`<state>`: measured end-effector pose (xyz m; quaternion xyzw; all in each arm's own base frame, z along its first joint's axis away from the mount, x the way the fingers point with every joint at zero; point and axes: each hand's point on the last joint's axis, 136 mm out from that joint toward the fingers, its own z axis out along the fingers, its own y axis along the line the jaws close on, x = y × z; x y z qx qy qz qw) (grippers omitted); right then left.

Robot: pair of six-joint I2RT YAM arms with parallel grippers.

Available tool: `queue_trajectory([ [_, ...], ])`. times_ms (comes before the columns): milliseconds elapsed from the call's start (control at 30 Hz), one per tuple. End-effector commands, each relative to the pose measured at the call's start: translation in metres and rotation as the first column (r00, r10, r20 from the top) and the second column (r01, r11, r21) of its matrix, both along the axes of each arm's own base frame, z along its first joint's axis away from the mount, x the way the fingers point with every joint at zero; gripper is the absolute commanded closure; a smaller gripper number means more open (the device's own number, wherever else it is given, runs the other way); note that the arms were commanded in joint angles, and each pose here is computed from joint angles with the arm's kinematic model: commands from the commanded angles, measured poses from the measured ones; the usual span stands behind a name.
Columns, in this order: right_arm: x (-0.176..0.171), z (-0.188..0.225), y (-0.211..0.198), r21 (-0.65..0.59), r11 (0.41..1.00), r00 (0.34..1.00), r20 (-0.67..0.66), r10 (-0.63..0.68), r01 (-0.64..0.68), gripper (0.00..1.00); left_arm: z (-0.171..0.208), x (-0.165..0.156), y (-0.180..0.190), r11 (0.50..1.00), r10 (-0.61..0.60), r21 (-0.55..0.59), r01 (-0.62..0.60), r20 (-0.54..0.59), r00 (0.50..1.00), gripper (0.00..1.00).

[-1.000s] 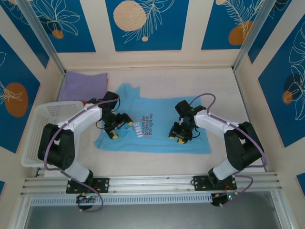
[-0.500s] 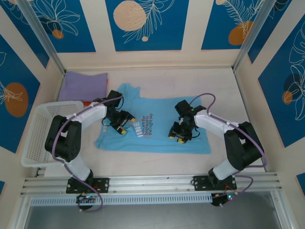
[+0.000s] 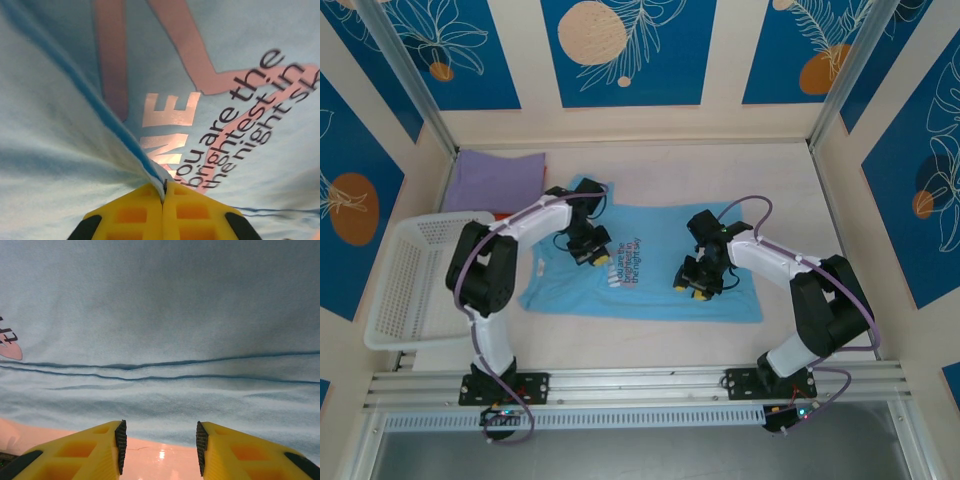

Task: Fold and stack the t-shirts

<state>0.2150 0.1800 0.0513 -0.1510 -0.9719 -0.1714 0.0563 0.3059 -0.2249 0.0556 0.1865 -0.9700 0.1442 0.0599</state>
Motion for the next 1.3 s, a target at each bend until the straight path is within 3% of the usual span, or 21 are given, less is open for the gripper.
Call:
queue_trajectory([
  [0, -0.007, 0.002, -0.001, 0.009, 1.000, 1.000, -0.022, -0.006, 0.006, 0.57, -0.014, -0.020, 0.017, 0.975, -0.154, 0.153, 0.161, -0.060, 0.986, 0.71],
  [100, -0.008, 0.002, -0.003, -0.001, 1.000, 1.000, -0.030, -0.009, 0.009, 0.57, -0.016, -0.016, 0.023, 0.967, -0.154, 0.198, 0.159, -0.044, 0.987, 0.44],
  [333, -0.012, 0.005, -0.034, -0.099, 0.989, 0.992, -0.046, -0.115, 0.110, 0.56, 0.032, 0.024, 0.032, 0.970, -0.108, 0.231, 0.073, 0.140, 0.984, 0.19],
  [467, -0.019, 0.005, -0.062, -0.140, 0.965, 0.971, -0.056, -0.232, 0.223, 0.56, 0.067, 0.040, 0.053, 0.980, -0.027, 0.198, -0.020, 0.234, 0.972, 0.12],
  [567, -0.024, 0.009, -0.074, -0.120, 0.950, 0.955, -0.023, -0.295, 0.290, 0.57, 0.082, 0.031, 0.066, 0.982, -0.042, 0.186, -0.007, 0.260, 0.965, 0.12],
  [600, -0.025, 0.010, -0.077, -0.106, 0.946, 0.951, -0.005, -0.310, 0.308, 0.58, 0.082, 0.023, 0.069, 0.983, -0.058, 0.186, 0.010, 0.253, 0.966, 0.17],
  [667, -0.029, 0.013, -0.083, -0.094, 0.937, 0.942, 0.024, -0.336, 0.336, 0.61, 0.076, 0.002, 0.067, 0.988, -0.090, 0.141, 0.058, 0.232, 0.969, 0.34],
  [733, -0.035, 0.011, -0.085, -0.071, 0.931, 0.933, 0.025, -0.358, 0.359, 0.67, 0.061, -0.024, 0.058, 0.991, -0.128, 0.050, 0.120, 0.213, 0.969, 0.60],
  [800, -0.039, 0.006, -0.082, -0.040, 0.929, 0.930, 0.004, -0.368, 0.367, 0.71, 0.042, -0.048, 0.064, 0.990, -0.139, 0.045, 0.133, 0.169, 0.976, 0.69],
  [967, -0.043, -0.010, -0.079, -0.044, 0.934, 0.933, -0.056, -0.356, 0.354, 0.72, -0.005, -0.085, 0.088, 0.984, -0.145, 0.116, 0.136, 0.072, 0.987, 0.70],
  [1133, -0.063, -0.032, -0.094, -0.190, 0.897, 0.883, -0.185, -0.432, 0.399, 0.72, -0.038, -0.104, 0.139, 0.922, -0.121, 0.366, 0.126, -0.039, 0.992, 0.67],
  [1267, -0.067, -0.029, -0.103, -0.271, 0.848, 0.838, -0.192, -0.512, 0.456, 0.70, -0.047, -0.122, 0.154, 0.895, -0.092, 0.425, 0.135, -0.119, 0.989, 0.61],
])
